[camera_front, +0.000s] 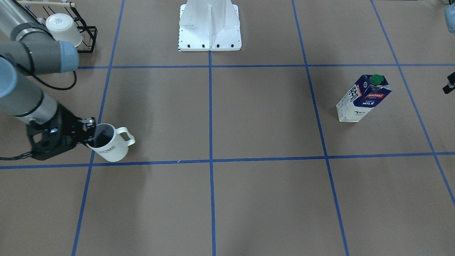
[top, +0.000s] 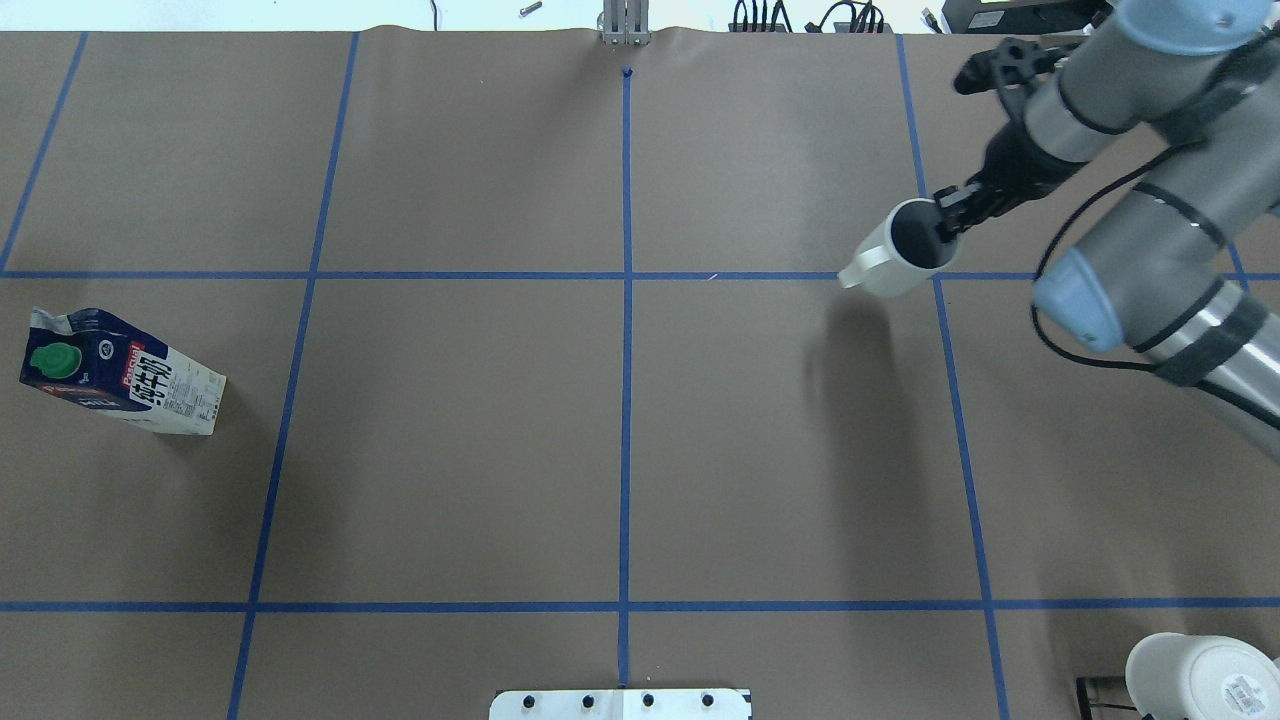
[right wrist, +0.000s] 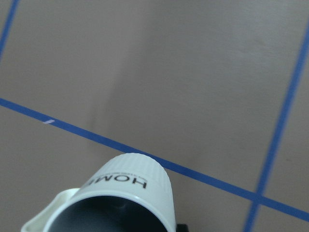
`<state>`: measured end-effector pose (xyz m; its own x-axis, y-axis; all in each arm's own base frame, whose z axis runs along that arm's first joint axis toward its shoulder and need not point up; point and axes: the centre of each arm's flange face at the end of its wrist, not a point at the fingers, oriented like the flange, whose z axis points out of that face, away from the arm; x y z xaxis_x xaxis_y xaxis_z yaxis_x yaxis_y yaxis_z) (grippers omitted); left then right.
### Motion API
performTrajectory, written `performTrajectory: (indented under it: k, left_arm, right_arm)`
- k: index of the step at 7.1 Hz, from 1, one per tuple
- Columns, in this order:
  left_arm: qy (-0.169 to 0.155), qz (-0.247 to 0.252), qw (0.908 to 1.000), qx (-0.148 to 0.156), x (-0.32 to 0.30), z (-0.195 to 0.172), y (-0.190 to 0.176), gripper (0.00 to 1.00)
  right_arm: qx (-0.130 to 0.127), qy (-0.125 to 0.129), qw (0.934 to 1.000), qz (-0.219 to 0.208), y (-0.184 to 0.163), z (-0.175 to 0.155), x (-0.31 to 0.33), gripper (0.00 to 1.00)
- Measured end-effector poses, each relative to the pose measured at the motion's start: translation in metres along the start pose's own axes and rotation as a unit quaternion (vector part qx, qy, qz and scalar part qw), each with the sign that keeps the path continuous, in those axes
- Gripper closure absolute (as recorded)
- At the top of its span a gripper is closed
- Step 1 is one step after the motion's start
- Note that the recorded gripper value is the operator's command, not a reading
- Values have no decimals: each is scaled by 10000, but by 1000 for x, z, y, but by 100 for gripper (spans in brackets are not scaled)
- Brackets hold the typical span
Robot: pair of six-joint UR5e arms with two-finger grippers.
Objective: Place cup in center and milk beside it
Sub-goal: 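Carry the mug with the right gripper to the table's center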
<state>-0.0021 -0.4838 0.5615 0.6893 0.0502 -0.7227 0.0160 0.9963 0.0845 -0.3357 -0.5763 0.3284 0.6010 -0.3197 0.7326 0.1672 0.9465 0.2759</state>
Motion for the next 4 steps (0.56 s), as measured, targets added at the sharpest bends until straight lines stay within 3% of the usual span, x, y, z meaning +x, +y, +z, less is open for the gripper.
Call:
performTrajectory:
  k: [2, 4]
  left_arm:
    - [4, 14, 10000, 16, 1, -1, -1, 0]
    - [11, 44, 10000, 52, 3, -3, -1, 0]
  right_arm:
    - [-11, 10, 9998, 173, -62, 17, -113, 100]
    - [-133, 67, 9998, 156, -98, 33, -157, 100]
